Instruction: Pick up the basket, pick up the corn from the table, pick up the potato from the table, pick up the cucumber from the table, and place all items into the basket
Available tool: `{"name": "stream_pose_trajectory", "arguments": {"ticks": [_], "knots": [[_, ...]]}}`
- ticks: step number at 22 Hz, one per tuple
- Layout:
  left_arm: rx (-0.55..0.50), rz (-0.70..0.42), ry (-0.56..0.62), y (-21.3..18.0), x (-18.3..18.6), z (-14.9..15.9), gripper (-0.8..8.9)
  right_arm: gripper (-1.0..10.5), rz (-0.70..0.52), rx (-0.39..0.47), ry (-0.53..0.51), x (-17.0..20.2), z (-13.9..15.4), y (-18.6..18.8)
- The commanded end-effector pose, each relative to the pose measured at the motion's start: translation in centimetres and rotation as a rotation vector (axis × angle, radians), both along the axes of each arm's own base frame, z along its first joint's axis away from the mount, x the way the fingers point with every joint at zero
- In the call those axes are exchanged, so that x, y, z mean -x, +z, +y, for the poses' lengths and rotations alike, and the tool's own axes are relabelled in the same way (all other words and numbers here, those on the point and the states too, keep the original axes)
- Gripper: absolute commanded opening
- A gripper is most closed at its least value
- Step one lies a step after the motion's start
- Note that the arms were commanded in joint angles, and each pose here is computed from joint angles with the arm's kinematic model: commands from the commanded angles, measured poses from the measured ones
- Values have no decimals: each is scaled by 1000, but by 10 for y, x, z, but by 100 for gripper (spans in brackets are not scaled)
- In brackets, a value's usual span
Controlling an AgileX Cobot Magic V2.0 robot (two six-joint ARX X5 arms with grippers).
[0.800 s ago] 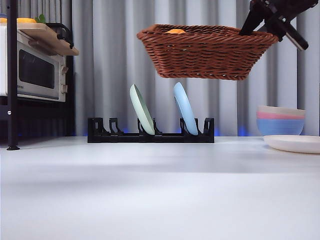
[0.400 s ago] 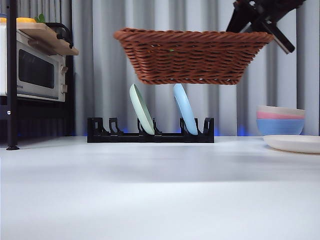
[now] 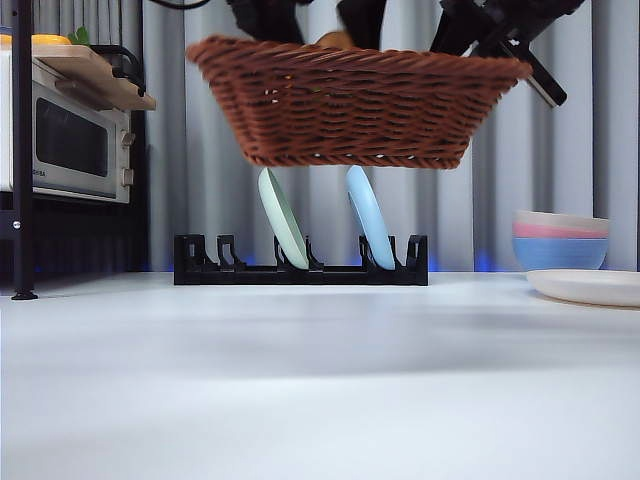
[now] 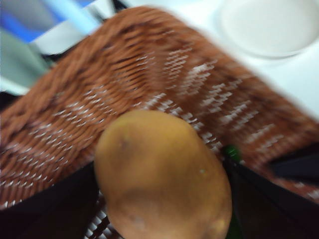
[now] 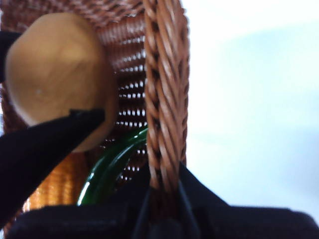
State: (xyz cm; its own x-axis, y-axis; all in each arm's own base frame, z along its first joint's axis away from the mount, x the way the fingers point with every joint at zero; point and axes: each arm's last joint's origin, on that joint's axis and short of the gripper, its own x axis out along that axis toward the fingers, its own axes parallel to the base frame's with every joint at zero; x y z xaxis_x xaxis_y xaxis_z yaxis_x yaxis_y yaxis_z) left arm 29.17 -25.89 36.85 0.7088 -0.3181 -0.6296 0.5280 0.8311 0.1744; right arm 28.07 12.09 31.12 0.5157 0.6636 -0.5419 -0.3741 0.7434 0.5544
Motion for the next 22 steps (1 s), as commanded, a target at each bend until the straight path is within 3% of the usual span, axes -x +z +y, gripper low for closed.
{"name": "stream_pose_trajectory", "arguments": {"ticks": [1, 5, 11, 17, 22], "knots": [[-12, -9, 8, 1, -2, 2, 98, -12, -28, -25, 12, 0, 1, 8], [-9, -12, 7, 1, -2, 2, 625, -12, -23, -23, 12, 1, 1, 7], [52, -20, -39, 19, 11, 9, 627, -12, -21, -5, -11, 0, 0, 6], [178, -164, -45, 81, 55, 48, 626, -12, -17, 68, -89, -9, 1, -4], [302, -304, -46, 130, 106, 95, 626, -12, 155, 76, -144, -39, 12, -54]]}}
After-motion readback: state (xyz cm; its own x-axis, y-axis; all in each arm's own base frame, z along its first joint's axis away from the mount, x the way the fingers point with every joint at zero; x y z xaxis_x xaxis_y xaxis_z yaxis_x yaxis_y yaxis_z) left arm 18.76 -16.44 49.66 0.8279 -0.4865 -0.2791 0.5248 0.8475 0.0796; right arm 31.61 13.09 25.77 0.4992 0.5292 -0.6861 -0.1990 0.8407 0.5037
